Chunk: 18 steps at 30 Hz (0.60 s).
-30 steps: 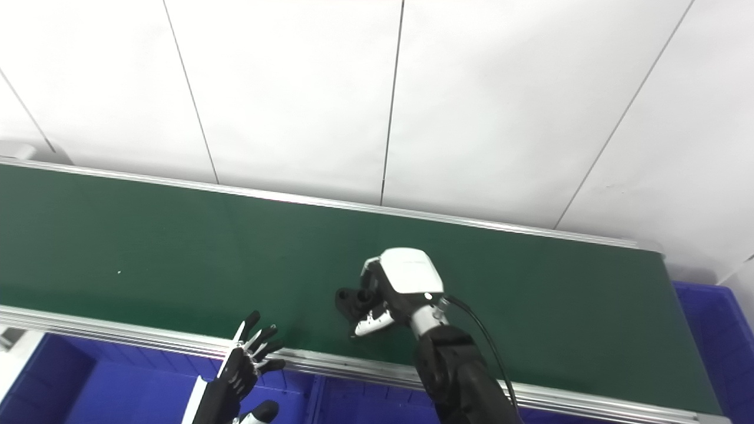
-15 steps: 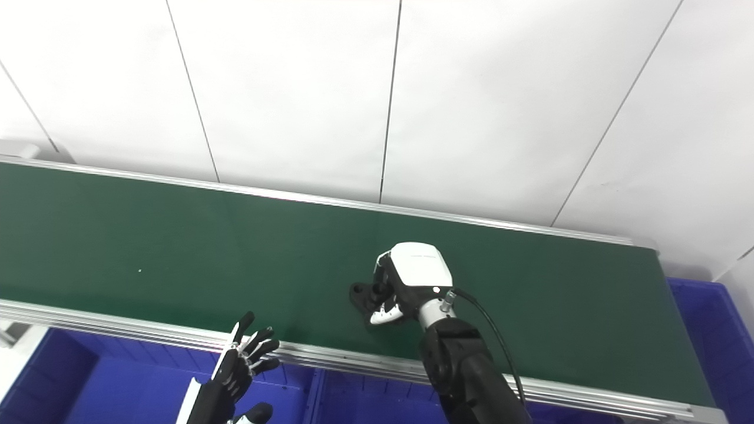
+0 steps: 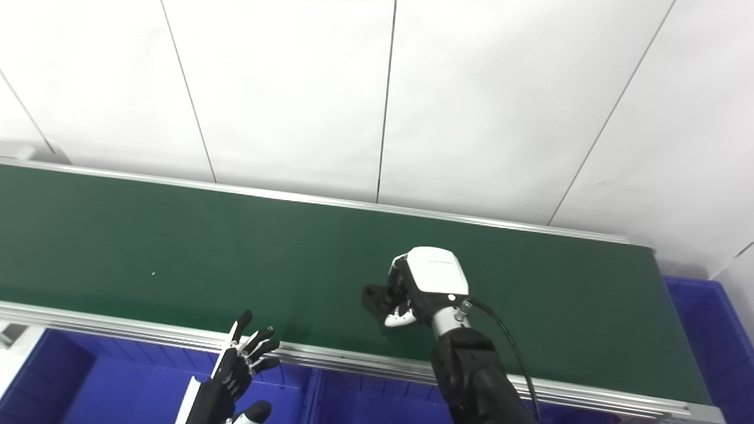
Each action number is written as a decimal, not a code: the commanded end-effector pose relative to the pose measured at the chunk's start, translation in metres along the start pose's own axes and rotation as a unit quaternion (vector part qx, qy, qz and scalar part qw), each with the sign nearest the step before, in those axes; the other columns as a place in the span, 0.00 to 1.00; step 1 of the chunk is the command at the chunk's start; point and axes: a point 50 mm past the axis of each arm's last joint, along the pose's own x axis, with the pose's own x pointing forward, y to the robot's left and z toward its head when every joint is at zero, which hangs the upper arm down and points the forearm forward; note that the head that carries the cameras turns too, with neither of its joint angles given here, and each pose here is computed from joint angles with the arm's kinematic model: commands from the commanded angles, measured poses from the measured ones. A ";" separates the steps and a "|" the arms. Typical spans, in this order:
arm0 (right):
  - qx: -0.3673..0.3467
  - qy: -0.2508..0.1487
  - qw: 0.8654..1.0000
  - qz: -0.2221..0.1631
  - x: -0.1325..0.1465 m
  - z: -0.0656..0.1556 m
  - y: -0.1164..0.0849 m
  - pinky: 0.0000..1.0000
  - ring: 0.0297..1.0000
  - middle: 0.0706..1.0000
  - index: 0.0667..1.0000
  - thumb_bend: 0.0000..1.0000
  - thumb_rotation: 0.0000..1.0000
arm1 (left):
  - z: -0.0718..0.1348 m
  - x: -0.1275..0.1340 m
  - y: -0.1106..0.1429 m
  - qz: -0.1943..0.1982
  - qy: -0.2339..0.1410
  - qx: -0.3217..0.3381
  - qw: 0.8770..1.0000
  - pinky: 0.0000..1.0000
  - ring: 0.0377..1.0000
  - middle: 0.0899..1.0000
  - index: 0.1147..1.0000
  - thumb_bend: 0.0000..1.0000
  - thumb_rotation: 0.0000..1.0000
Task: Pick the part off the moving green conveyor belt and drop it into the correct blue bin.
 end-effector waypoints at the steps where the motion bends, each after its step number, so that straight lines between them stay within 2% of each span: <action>1: -0.003 -0.005 1.000 0.008 -0.006 0.004 -0.010 0.15 0.21 0.43 0.45 0.53 0.00 | 0.008 0.004 0.002 -0.004 -0.021 -0.003 1.000 0.76 0.83 0.87 1.00 0.79 0.70; 8: -0.031 -0.030 0.999 -0.027 -0.029 0.011 -0.046 0.18 0.23 0.43 0.45 0.53 0.00 | 0.011 0.006 0.007 -0.007 -0.020 -0.003 1.000 0.77 0.83 0.87 1.00 0.77 0.71; 12: -0.039 -0.051 0.997 -0.036 -0.046 0.013 -0.060 0.20 0.26 0.43 0.45 0.53 0.00 | 0.014 0.006 0.010 -0.008 -0.018 0.004 1.000 0.76 0.83 0.87 1.00 0.78 0.74; 14: -0.046 -0.059 0.997 -0.029 -0.058 0.015 -0.062 0.22 0.27 0.43 0.45 0.53 0.00 | 0.016 0.007 0.012 -0.008 -0.017 0.007 1.000 0.77 0.83 0.87 1.00 0.78 0.75; 15: -0.050 -0.063 0.996 -0.025 -0.064 0.015 -0.062 0.23 0.29 0.39 0.47 0.52 0.00 | 0.017 0.007 0.012 -0.008 -0.017 0.007 1.000 0.77 0.84 0.87 1.00 0.78 0.76; 18: -0.059 -0.069 0.996 0.000 -0.080 0.018 -0.058 0.23 0.29 0.43 0.45 0.53 0.00 | 0.020 0.008 0.013 -0.009 -0.017 0.006 1.000 0.78 0.85 0.88 1.00 0.78 0.77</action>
